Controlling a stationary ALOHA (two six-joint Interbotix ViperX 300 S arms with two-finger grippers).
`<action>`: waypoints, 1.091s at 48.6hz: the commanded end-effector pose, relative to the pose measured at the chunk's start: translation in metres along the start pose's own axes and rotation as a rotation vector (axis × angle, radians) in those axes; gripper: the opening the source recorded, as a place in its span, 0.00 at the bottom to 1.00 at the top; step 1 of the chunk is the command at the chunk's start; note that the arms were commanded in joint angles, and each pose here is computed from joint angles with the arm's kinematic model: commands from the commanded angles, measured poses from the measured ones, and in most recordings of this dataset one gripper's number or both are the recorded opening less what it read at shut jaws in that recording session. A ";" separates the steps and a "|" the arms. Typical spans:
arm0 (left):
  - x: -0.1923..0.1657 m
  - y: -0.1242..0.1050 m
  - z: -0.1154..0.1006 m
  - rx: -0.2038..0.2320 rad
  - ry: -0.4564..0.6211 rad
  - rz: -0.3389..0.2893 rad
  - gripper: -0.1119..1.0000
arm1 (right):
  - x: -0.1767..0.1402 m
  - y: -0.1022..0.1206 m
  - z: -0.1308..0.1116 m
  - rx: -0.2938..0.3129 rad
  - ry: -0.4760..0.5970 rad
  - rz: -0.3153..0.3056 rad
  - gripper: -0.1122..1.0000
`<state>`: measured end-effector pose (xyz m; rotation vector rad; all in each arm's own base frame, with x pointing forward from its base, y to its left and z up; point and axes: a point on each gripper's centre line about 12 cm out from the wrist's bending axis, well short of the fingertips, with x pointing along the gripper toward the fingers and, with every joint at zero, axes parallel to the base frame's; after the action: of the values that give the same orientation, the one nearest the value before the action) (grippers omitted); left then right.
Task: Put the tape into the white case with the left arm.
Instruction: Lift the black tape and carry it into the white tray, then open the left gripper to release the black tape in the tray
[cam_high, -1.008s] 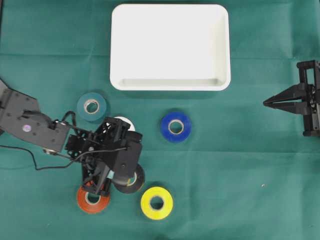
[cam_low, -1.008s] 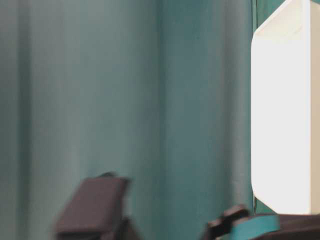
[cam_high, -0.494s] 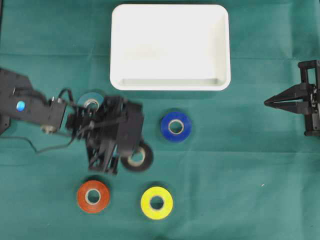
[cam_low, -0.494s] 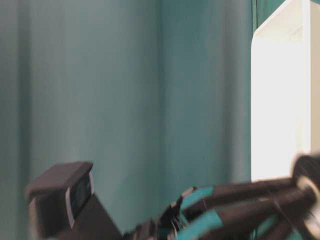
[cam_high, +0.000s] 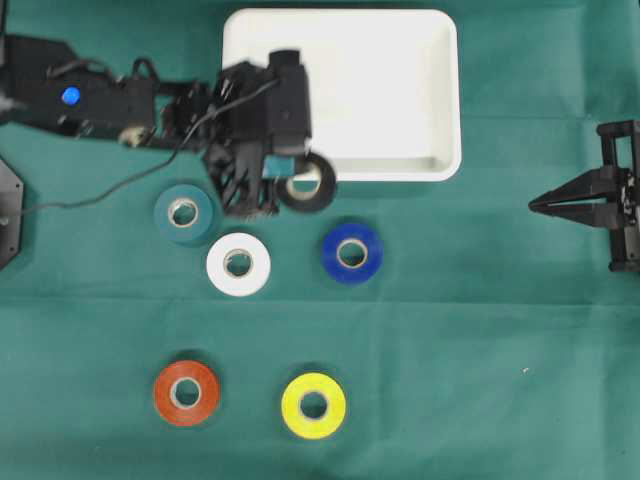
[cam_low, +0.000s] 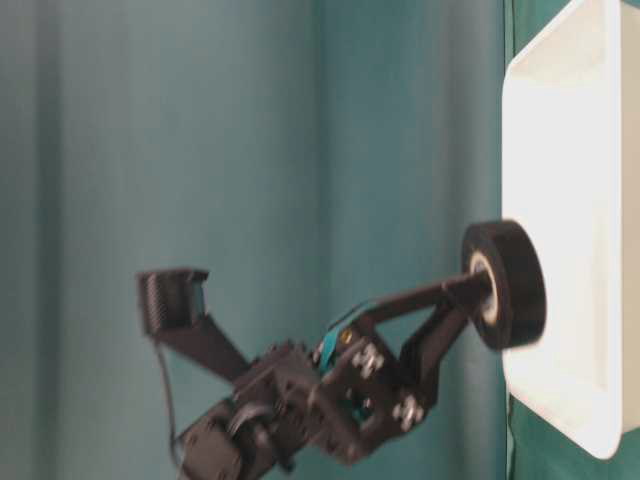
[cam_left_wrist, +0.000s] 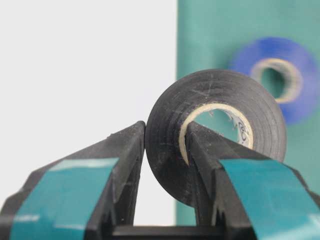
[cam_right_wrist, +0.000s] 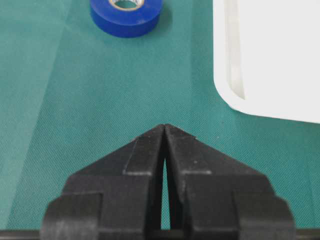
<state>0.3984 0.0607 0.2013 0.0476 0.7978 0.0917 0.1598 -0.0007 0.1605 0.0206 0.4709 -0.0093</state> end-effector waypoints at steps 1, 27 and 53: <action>-0.002 0.013 0.019 0.010 -0.046 0.026 0.31 | 0.000 0.000 0.004 0.001 -0.011 -0.003 0.02; 0.046 0.063 0.018 -0.023 0.009 0.093 0.31 | 0.000 0.000 0.002 0.001 -0.011 -0.003 0.02; 0.048 0.062 0.010 -0.026 0.030 0.089 0.42 | 0.000 0.000 0.002 0.001 -0.009 -0.003 0.02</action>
<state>0.4332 0.1247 0.1672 0.0543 0.8559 0.1787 0.1581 -0.0010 0.1577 0.0210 0.4755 -0.0109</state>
